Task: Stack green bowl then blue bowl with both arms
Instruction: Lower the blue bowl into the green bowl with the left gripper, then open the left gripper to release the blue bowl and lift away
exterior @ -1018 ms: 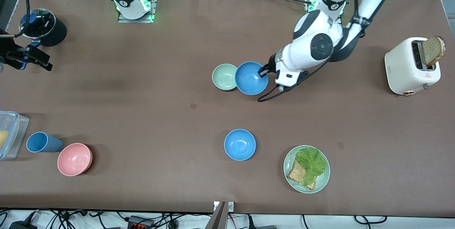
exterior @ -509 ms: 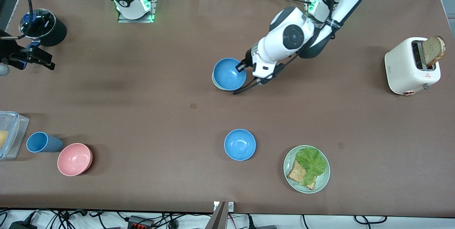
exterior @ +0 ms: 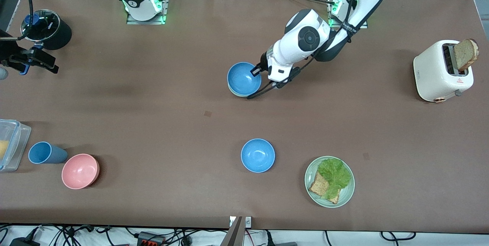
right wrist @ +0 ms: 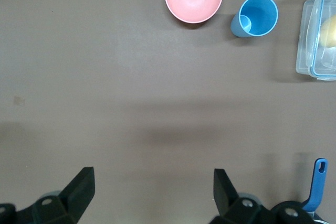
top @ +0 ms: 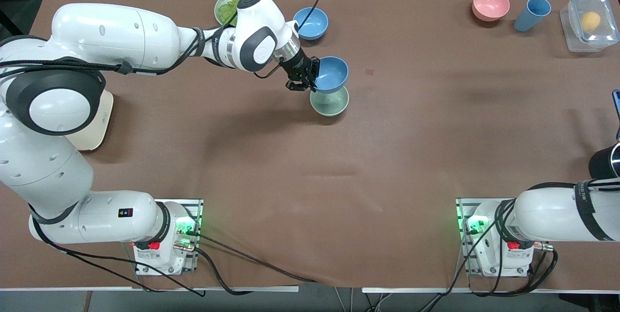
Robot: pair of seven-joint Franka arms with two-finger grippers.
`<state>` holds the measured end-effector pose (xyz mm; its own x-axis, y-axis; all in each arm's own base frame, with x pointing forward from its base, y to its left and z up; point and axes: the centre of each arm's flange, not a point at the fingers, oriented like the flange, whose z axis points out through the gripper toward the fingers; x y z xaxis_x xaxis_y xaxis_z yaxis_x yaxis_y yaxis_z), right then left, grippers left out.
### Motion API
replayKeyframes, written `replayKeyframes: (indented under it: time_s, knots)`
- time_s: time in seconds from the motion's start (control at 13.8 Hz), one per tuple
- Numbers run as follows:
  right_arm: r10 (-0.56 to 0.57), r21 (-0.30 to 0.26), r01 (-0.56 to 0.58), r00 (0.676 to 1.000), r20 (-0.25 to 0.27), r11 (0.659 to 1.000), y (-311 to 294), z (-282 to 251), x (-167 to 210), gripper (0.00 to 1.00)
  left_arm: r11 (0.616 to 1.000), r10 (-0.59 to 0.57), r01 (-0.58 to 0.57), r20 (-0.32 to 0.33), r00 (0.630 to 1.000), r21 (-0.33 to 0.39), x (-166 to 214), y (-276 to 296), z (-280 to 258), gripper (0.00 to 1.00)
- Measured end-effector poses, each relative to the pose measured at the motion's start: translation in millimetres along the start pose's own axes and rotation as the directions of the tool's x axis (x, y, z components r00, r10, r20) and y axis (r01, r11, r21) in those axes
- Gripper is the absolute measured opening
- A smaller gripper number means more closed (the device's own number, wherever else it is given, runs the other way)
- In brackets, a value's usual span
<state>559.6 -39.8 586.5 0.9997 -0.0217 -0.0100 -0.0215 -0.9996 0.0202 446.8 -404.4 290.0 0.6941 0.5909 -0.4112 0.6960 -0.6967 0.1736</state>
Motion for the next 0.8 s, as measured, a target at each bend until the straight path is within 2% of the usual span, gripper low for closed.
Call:
replayKeyframes:
  time_s: [0.8]
  knots:
    - [0.000, 0.000, 0.000, 1.000, 0.000, 1.000, 0.0, 0.3, 0.2, 1.00, 0.999, 0.024, -0.023, -0.023, 0.999, 0.035, -2.4, -5.1, 37.1, 0.05]
